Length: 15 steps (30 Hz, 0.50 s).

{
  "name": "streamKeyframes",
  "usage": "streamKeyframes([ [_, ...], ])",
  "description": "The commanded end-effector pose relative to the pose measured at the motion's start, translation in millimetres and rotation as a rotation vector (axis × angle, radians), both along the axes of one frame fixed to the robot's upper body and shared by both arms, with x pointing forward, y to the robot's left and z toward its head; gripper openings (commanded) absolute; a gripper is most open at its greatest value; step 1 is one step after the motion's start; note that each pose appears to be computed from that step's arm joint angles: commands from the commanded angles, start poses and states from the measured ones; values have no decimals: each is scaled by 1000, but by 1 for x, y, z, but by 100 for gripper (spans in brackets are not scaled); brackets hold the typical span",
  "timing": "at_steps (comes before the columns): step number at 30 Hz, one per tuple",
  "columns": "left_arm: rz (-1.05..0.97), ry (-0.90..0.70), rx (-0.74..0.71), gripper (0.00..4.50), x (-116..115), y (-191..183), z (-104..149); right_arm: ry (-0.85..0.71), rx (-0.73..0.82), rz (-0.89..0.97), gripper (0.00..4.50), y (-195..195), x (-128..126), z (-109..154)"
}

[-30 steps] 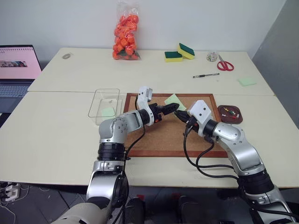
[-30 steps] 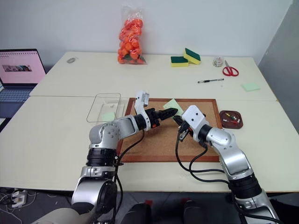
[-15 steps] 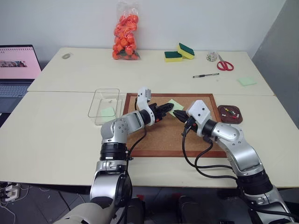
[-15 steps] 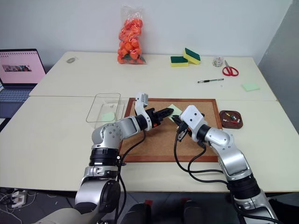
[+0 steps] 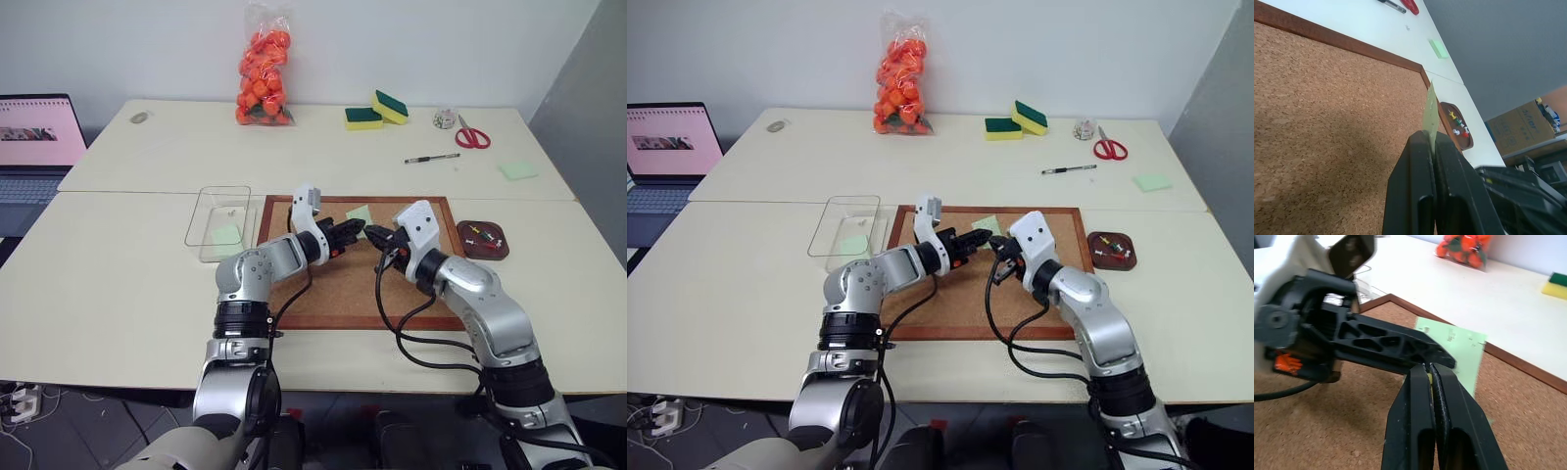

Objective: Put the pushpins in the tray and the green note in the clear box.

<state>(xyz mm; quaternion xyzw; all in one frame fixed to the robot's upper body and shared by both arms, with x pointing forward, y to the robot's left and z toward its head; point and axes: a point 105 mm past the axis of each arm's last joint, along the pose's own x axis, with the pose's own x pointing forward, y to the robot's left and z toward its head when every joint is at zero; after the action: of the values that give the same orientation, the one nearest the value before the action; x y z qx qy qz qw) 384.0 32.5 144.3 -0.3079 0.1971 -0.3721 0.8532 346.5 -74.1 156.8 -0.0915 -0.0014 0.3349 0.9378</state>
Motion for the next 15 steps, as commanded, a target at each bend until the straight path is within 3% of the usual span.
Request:
streamKeyframes([
  [1,2,-58,-34,0,-1,0,18,-80,68,-32,0,-4,0,29],
  [15,13,-69,-56,0,-1,0,23,-52,193,-113,0,-15,5,38],
])
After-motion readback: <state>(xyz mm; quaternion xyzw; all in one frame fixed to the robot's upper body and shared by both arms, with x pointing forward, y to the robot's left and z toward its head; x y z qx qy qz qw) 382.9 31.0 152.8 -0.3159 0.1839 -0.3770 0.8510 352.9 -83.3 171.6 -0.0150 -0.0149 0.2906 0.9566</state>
